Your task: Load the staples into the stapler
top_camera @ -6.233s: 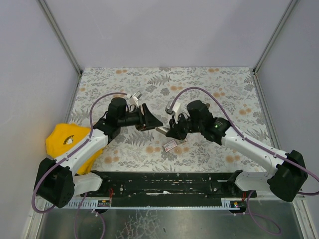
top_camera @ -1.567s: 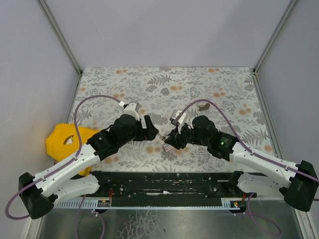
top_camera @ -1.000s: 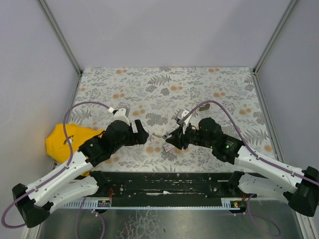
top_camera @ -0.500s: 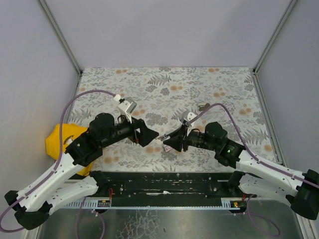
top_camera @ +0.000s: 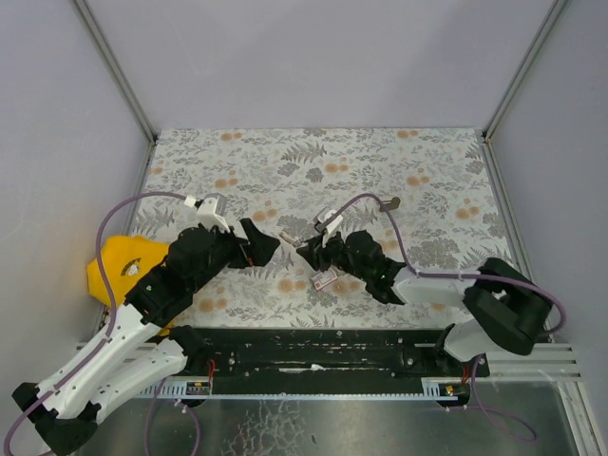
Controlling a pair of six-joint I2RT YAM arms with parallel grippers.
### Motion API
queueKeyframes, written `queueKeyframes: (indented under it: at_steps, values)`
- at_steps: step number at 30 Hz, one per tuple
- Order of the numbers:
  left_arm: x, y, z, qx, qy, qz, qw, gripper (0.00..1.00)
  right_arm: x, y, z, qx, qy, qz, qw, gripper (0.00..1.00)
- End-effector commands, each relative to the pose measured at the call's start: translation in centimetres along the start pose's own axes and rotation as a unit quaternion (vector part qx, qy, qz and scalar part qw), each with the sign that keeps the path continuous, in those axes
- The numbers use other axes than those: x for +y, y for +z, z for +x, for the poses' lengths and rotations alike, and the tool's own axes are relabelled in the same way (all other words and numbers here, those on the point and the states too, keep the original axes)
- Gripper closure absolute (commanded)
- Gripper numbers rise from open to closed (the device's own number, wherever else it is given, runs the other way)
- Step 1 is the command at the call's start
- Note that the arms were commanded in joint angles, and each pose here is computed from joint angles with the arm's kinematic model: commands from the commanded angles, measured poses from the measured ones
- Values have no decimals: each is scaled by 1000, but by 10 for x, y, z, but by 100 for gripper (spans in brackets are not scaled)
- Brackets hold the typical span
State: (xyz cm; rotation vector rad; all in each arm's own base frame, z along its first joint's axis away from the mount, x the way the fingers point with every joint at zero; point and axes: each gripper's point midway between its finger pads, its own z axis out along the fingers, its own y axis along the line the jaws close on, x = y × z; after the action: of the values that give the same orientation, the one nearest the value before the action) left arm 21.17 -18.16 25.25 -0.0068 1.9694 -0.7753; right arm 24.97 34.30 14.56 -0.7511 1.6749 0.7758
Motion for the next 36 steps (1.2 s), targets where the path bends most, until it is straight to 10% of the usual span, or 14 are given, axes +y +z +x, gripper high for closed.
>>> queueKeyframes:
  at_steps: [1, 19, 36]
  values:
    - [14, 1, 11, 0, -40, -25, 999, 0, -21, 23, -20, -86, -24, 50, 995, 100]
    - [26, 12, 33, 18, -42, -35, 998, 0, -48, 54, 72, -14, -49, 92, 994, 97]
    - [33, 14, 37, 23, -38, -43, 998, 0, -29, 20, 71, 15, 24, 67, 997, 26]
